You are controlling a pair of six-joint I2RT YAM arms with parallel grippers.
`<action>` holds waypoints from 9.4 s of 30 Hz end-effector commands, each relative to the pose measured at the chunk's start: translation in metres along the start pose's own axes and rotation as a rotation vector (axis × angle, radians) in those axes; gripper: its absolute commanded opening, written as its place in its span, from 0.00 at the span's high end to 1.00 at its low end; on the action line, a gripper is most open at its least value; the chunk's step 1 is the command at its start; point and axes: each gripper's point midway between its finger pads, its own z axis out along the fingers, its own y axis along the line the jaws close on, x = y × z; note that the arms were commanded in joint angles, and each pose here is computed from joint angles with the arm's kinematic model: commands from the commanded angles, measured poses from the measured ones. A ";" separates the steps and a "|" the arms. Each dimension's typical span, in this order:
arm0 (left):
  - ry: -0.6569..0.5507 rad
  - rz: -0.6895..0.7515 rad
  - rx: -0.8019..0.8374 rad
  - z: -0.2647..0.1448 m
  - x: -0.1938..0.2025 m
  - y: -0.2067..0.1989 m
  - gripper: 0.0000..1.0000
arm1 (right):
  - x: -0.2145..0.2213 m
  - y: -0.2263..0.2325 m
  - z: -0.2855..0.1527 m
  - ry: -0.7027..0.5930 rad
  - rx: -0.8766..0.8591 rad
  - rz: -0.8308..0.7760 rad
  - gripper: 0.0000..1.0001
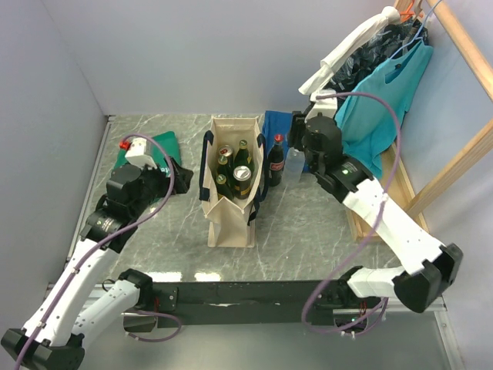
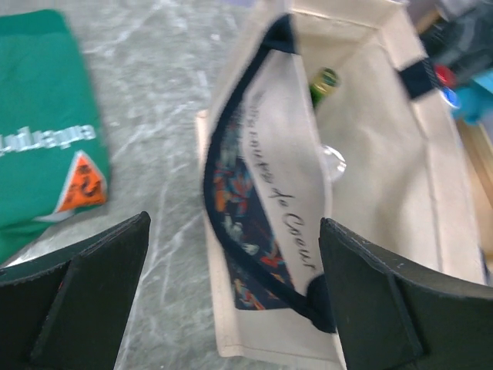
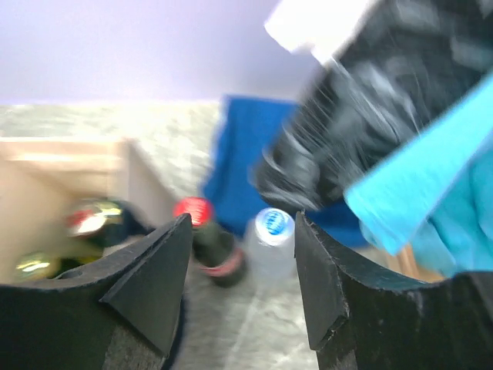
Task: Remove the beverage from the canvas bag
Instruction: Place the drink at the center of the board, then take out the drink from the canvas bag.
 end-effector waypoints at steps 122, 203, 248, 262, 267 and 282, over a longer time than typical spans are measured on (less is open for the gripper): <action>0.596 -0.094 0.120 -0.021 0.132 -0.014 0.44 | 0.096 0.206 -0.068 0.308 -0.556 -0.275 0.32; 0.514 -0.102 0.137 -0.030 0.119 -0.017 0.41 | 0.127 0.248 -0.046 0.500 -0.722 -0.226 1.00; 0.483 -0.089 0.217 -0.039 0.111 -0.029 0.03 | 0.010 0.236 -0.076 0.206 -0.734 -0.158 1.00; 0.394 -0.094 0.218 -0.046 0.096 -0.029 0.02 | 0.019 0.237 -0.078 0.228 -0.737 -0.163 1.00; 0.395 -0.096 0.210 -0.046 0.096 -0.028 0.02 | 0.041 0.237 -0.076 0.281 -0.727 -0.189 1.00; 0.404 -0.101 0.185 -0.043 0.098 -0.025 0.02 | 0.029 0.233 -0.083 0.257 -0.735 -0.189 1.00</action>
